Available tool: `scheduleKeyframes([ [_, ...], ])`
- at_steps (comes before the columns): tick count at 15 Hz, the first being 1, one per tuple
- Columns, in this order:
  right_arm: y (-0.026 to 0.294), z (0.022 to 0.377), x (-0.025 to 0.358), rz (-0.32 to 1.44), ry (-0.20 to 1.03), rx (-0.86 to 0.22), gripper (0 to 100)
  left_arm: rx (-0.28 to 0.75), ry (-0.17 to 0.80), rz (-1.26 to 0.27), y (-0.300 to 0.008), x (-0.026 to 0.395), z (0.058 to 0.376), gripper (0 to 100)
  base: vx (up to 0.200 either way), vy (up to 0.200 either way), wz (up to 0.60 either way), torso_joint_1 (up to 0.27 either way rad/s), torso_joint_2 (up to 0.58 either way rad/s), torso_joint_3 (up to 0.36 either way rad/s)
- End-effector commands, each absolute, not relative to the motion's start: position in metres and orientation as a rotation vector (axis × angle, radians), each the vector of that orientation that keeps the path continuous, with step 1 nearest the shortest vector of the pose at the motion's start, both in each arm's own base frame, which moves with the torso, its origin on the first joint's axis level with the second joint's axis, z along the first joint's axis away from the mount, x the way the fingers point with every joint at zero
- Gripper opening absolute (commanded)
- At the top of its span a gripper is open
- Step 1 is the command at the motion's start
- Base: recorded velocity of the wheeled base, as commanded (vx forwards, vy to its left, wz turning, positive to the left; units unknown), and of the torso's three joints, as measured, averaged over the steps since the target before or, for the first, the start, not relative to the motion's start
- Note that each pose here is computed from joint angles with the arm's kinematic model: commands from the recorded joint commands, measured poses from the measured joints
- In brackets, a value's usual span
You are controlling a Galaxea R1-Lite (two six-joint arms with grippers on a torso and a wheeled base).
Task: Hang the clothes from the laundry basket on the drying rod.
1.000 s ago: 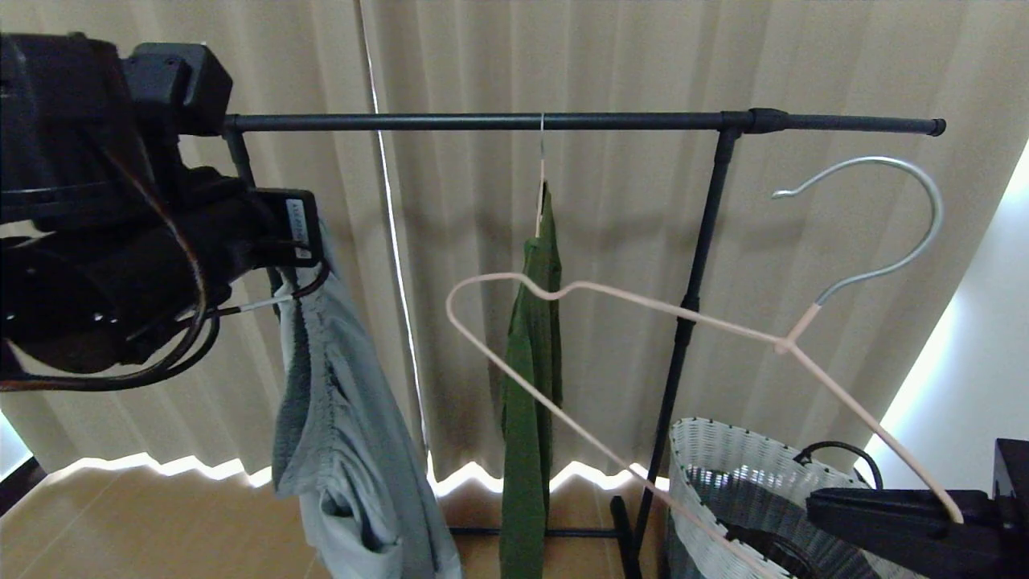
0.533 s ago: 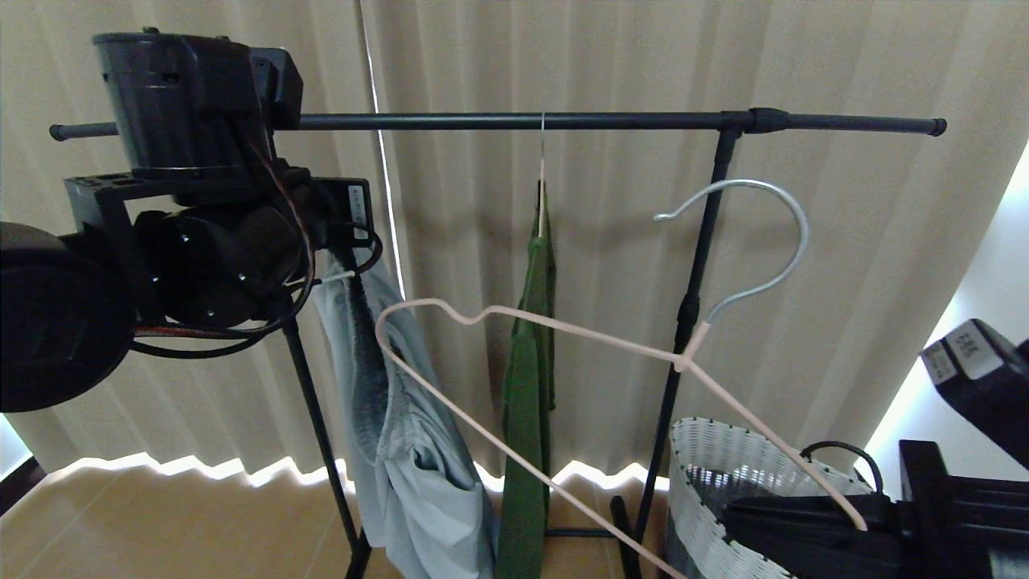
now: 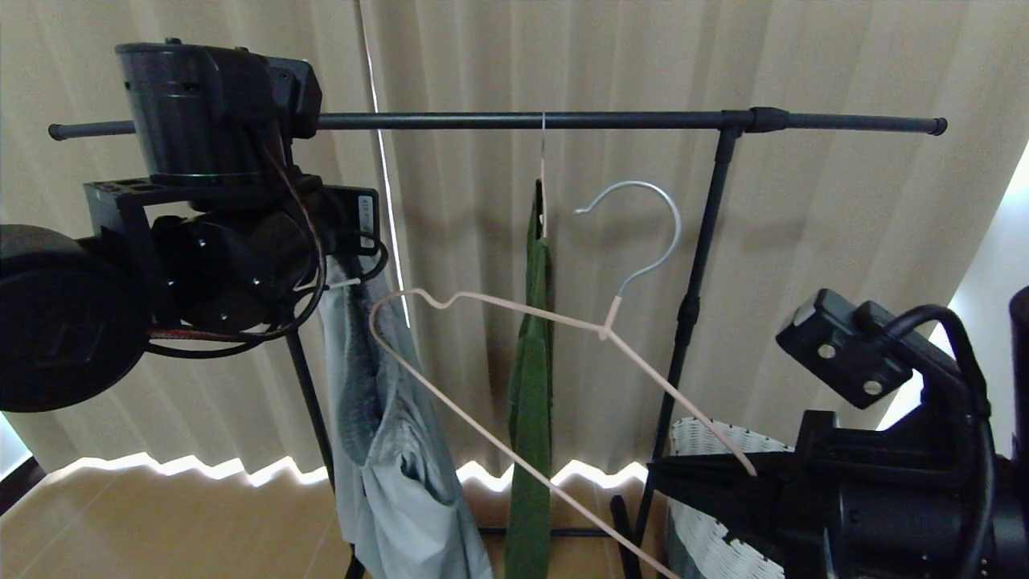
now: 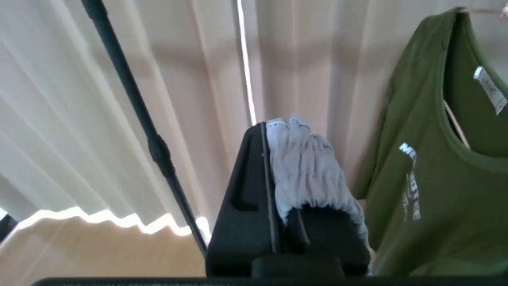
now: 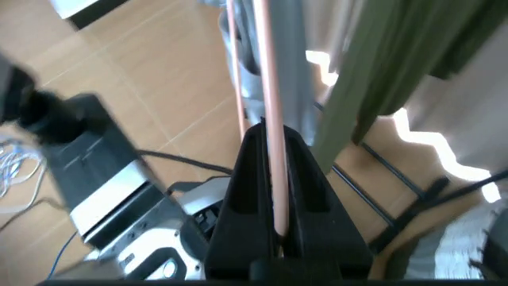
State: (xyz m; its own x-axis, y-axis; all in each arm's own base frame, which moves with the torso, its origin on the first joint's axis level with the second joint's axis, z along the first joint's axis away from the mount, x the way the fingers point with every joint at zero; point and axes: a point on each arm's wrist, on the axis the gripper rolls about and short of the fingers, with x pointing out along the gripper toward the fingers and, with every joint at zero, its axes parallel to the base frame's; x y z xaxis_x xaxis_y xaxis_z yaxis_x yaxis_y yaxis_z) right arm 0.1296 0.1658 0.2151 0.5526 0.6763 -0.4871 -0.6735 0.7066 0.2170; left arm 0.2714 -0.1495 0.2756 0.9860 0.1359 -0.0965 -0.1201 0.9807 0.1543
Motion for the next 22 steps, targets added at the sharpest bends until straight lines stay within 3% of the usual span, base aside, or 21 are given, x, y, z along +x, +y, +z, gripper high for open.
scheduleKeyframes([
  [1,0.185,0.209,0.147,0.734,0.615,0.013,0,0.161,0.111,0.143,-0.149,0.27,0.275,0,0.0,0.0,0.0,0.0,0.0,0.0],
  [12,0.222,0.223,0.176,0.688,0.582,0.085,0,0.26,0.165,0.154,-0.152,0.256,0.265,0,0.0,0.0,0.0,0.0,0.0,0.0],
  [17,0.256,0.206,0.202,0.669,0.626,0.086,0,0.26,0.141,0.065,-0.162,0.225,0.282,0,0.0,0.0,0.0,0.0,0.0,0.0],
  [22,0.264,0.199,0.201,0.683,0.629,0.08,0,0.255,0.122,-0.098,-0.182,0.203,0.283,0,0.0,0.0,0.0,0.0,0.0,0.0],
])
